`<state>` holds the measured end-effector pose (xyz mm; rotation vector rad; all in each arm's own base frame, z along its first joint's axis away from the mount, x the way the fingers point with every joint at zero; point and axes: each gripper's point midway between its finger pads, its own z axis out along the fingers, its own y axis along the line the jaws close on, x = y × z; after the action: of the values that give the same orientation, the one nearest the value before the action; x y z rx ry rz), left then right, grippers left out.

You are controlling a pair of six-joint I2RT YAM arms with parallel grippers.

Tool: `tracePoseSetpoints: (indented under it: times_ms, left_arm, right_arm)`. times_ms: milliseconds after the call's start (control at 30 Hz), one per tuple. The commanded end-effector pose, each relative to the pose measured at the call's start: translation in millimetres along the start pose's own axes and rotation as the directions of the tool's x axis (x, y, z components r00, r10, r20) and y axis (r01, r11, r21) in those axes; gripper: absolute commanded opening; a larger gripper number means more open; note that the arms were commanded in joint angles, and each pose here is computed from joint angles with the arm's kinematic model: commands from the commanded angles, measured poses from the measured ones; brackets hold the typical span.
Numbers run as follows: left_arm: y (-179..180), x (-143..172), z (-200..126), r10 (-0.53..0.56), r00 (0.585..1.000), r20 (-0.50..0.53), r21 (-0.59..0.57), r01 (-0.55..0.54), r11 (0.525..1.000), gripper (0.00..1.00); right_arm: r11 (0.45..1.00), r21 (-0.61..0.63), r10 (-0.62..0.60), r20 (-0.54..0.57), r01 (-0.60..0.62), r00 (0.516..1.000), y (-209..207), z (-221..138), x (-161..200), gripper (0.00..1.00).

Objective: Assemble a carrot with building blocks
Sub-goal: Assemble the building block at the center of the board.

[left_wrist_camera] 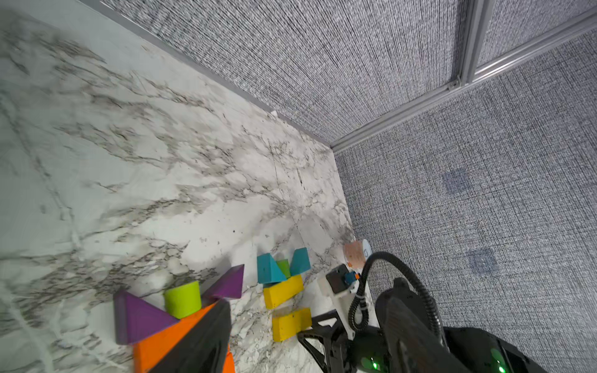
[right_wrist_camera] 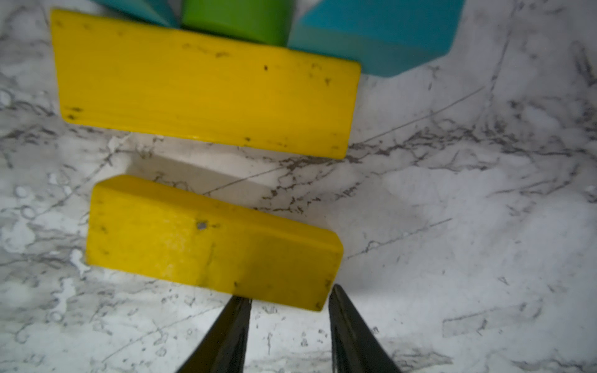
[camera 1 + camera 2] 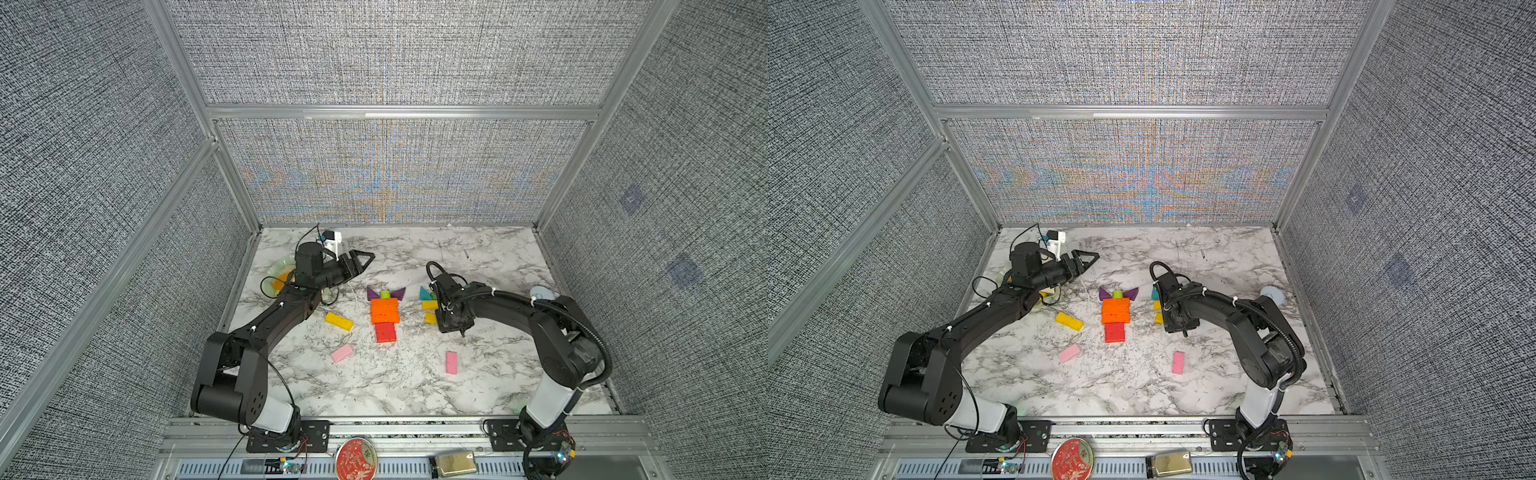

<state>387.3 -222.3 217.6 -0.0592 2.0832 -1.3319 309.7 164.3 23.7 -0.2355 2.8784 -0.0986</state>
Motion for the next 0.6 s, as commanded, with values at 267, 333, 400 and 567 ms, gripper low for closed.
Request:
tracePoseSetpoints:
  times_ms: [267,333,400,567]
  left_arm:
    - [-21,-3,-3,0.047,0.999,0.013,0.053,-0.047,0.997,0.77]
    - [-21,-2,-3,0.046,0.999,0.011,0.051,-0.046,0.998,0.77]
    - [-22,-4,-3,0.049,0.999,0.015,0.053,-0.05,0.997,0.77]
    - [-21,-4,-3,0.055,0.998,0.017,0.043,-0.056,0.998,0.77]
  right_arm:
    - [1.0,-0.018,-0.017,-0.004,0.017,1.0,8,0,-10,0.44]
    - [0.999,-0.027,-0.021,-0.004,0.021,1.0,11,1,-11,0.44]
    - [1.0,-0.023,-0.019,-0.006,0.019,1.0,11,2,-11,0.44]
    - [1.0,-0.009,-0.021,-0.002,0.021,1.0,14,0,-9,0.52]
